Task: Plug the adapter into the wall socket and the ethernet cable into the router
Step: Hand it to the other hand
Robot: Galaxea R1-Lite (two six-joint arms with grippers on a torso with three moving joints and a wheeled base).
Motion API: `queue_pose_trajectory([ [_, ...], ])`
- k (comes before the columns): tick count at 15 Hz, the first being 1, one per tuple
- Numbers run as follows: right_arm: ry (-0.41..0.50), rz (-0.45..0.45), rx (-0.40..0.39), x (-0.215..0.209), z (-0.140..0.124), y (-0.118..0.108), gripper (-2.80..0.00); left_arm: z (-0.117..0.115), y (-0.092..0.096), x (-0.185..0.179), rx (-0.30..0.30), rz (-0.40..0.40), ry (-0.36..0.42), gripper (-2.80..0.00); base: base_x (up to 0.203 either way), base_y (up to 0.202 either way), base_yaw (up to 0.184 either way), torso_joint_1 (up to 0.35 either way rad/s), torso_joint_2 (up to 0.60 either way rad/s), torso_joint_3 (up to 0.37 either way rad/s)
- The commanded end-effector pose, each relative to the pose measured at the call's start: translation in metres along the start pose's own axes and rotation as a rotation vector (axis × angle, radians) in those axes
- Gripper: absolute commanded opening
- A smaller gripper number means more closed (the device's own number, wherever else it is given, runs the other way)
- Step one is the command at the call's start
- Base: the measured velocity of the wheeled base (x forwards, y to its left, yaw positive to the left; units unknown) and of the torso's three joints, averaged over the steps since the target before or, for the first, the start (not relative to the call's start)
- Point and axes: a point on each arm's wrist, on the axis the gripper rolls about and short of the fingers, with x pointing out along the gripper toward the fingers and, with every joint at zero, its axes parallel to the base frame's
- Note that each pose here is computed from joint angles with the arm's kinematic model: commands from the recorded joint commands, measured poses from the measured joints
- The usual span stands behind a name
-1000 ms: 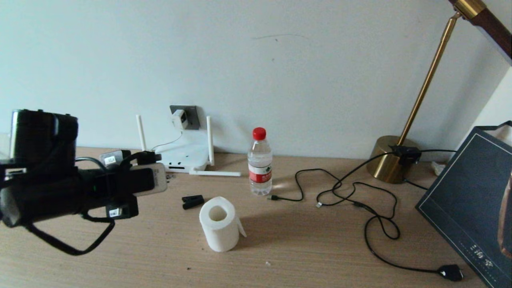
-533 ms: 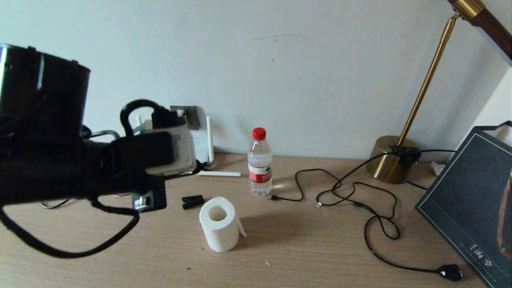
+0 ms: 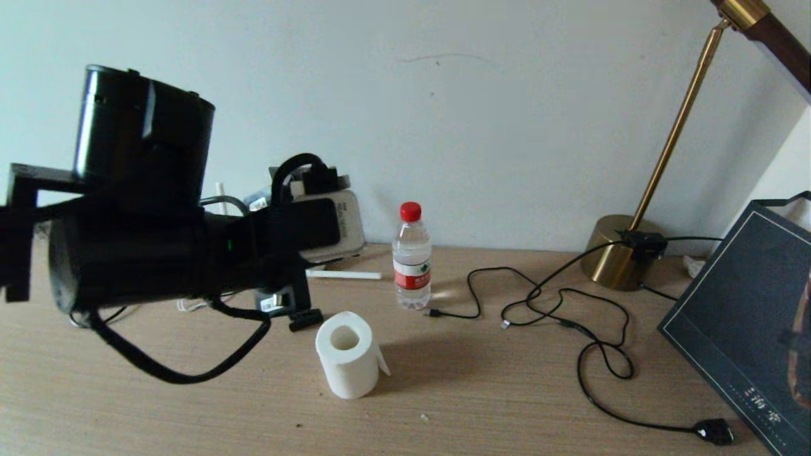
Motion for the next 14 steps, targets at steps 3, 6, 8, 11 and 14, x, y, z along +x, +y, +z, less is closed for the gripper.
queue_pose_trajectory([
  [3, 0.255, 0.219, 0.071, 0.108, 0.013, -0.014, 0.00, 0.008, -0.006, 0.006, 0.017, 0.010, -0.038, -2.80, 0.000, 0.000, 0.000, 0.000, 0.00, 0.000],
  [6, 0.334, 0.377, 0.044, 0.157, 0.010, 0.010, 0.00, 0.011, -0.005, 0.006, 0.018, 0.022, -0.053, -2.80, 0.000, 0.000, 0.000, 0.000, 0.00, 0.000],
  [8, 0.332, 0.453, 0.049, 0.184, 0.009, 0.026, 0.00, 0.013, -0.001, 0.007, 0.014, 0.055, -0.071, -2.80, 0.000, 0.000, 0.000, 0.000, 0.00, 0.000],
  [11, 0.290, 0.545, 0.073, 0.217, 0.003, 0.044, 0.00, 0.019, -0.004, 0.008, 0.021, 0.048, -0.091, -2.80, 0.000, 0.000, 0.000, 0.000, 0.00, 0.000],
  [14, 0.207, 0.574, 0.046, 0.232, -0.010, 0.055, 0.00, 0.023, -0.009, 0.010, 0.031, 0.025, -0.107, -2.80, 0.000, 0.000, 0.000, 0.000, 0.00, 0.000],
])
